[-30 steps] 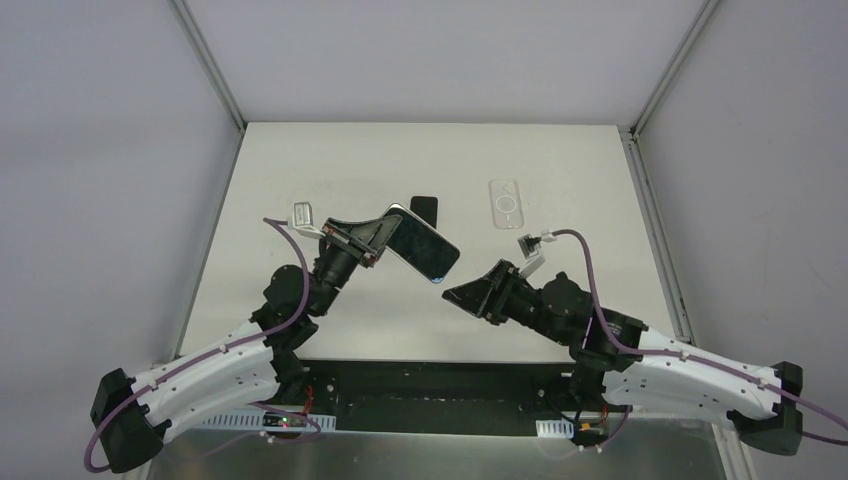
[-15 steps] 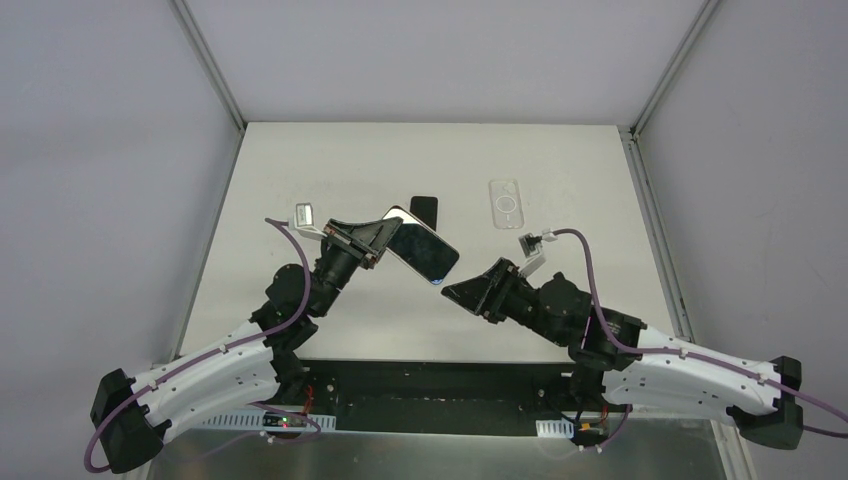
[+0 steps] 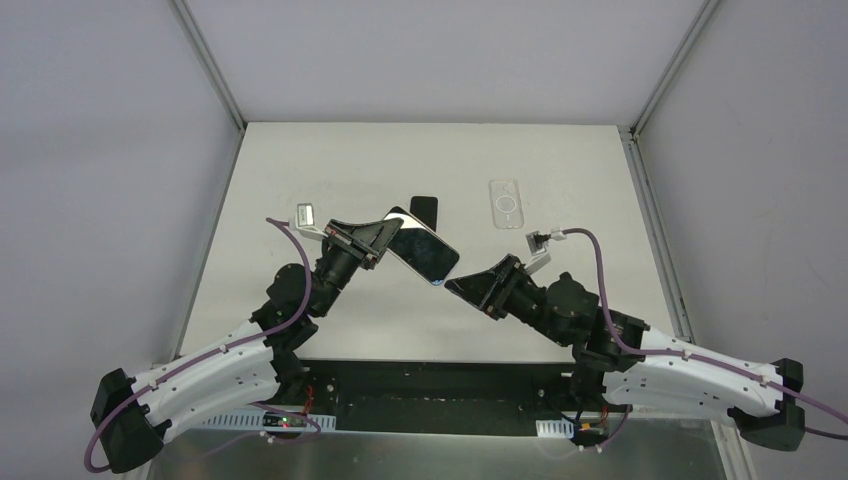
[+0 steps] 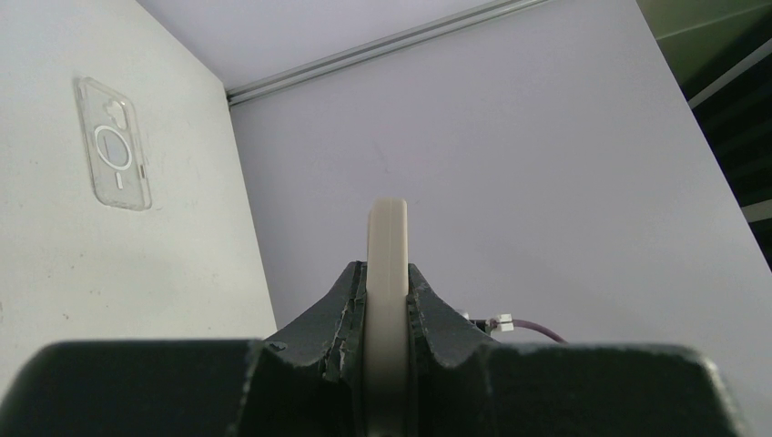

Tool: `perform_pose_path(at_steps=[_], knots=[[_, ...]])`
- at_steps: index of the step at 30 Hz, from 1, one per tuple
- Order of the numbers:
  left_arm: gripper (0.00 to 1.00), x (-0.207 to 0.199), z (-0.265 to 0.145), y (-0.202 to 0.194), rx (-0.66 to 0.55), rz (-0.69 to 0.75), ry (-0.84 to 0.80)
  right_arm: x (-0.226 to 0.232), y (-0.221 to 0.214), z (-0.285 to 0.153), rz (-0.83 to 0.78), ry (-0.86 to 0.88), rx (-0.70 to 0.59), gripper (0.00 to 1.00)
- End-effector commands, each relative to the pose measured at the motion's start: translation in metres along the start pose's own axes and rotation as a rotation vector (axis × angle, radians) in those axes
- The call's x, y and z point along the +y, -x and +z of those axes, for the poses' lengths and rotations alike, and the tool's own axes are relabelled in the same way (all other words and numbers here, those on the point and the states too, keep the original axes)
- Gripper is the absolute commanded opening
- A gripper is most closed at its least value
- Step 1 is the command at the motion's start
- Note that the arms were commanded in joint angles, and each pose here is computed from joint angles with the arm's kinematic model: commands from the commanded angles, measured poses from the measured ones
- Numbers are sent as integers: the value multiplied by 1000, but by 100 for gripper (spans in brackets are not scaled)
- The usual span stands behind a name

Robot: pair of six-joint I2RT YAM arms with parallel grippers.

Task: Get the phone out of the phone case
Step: Remove the phone case from the phone.

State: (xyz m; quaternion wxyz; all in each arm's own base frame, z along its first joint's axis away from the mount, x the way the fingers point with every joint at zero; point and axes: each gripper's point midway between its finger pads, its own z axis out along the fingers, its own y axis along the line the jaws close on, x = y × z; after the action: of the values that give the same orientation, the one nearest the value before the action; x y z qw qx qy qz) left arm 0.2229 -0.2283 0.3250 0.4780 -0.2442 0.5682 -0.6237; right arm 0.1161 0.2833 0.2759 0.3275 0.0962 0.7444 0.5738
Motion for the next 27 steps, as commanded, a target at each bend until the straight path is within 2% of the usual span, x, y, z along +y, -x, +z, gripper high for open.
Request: perform_pose_path(at_steps=[1,9,27], knots=[[0,-47,1,18,-54,-57,-135,12,5,2,33,36,-24,44],[0,-47,0,17,-50,-61,-136,9,3,5,39,23,-18,39],[0,-50,3,12,-28,-73,-139,3,-1,11,57,-5,-13,38]])
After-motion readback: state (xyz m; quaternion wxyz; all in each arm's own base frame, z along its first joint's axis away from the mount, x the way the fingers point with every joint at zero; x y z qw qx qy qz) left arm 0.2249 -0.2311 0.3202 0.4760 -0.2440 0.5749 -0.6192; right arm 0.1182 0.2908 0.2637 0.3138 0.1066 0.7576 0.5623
